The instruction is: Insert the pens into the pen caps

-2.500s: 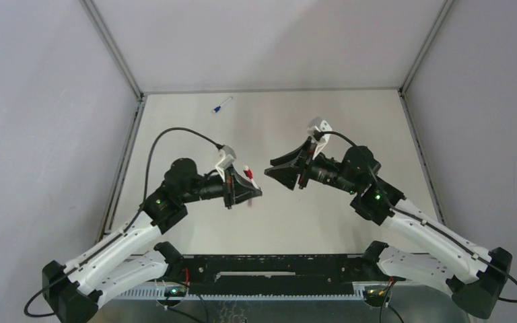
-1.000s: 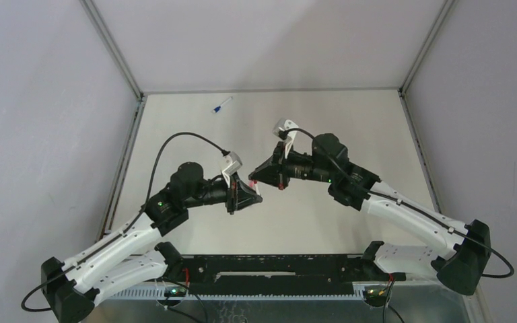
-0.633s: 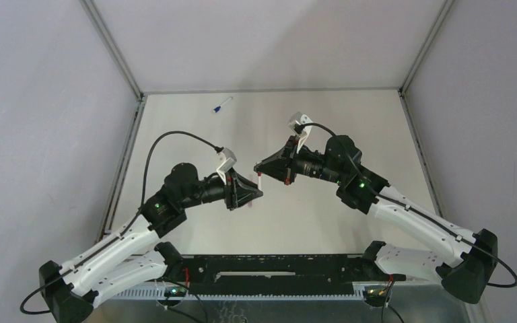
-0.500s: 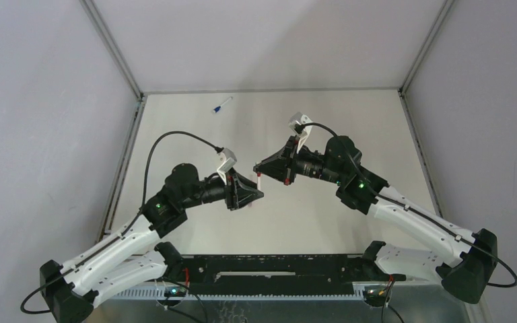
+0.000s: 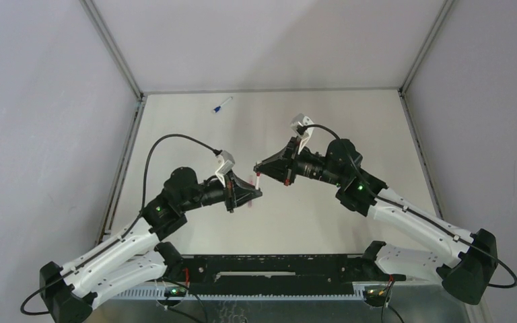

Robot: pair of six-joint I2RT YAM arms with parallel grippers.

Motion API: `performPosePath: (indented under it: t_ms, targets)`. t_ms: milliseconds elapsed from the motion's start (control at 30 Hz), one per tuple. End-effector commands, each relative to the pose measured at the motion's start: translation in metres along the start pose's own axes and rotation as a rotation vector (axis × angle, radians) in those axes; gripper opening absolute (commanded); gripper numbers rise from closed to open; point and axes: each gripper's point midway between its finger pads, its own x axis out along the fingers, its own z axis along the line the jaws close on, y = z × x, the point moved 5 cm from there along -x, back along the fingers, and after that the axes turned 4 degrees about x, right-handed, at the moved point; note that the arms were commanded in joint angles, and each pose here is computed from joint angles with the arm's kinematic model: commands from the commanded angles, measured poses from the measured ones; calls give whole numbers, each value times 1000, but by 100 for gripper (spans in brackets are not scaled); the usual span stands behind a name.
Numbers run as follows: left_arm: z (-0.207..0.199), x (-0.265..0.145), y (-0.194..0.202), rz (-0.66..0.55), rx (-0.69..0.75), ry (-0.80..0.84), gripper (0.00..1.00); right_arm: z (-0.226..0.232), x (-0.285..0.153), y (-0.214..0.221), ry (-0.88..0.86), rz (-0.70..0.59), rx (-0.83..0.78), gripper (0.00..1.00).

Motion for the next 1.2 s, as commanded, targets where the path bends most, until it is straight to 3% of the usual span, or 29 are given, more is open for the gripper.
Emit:
performPosePath:
  t_ms: [0, 200, 500, 633, 700, 733, 833, 933, 1000, 1067, 1167]
  targets:
    - [10, -8, -10, -72, 40, -103, 0, 11, -7, 9, -47, -3, 44, 0]
    - [19, -17, -31, -137, 97, -212, 0, 5, -3, 56, -14, 79, 97, 0]
    - [21, -12, -48, -173, 126, -229, 0, 11, 9, 111, -33, 139, 220, 0]
    - [21, -16, -52, -191, 130, -248, 0, 13, 10, 109, -35, 123, 209, 0]
    - [22, -14, -48, -165, 111, -246, 0, 10, 4, 76, -21, 61, 166, 0]
    - [22, -12, -44, -151, 95, -237, 0, 8, -3, 49, -4, 10, 132, 5]
    - [30, -2, -21, -90, 35, -250, 0, 11, -41, -58, 104, -215, -44, 44]
    - [51, 7, 14, -9, -32, -353, 0, 17, -98, -139, 283, -480, -174, 61]
    - [65, 13, 33, 49, -96, -446, 0, 21, -123, -158, 346, -573, -201, 70]
    - [78, 20, 54, 139, -163, -559, 0, 14, -143, -153, 445, -588, -179, 75]
    - [87, 43, 76, 288, -215, -677, 0, -4, -150, -120, 533, -505, -114, 75]
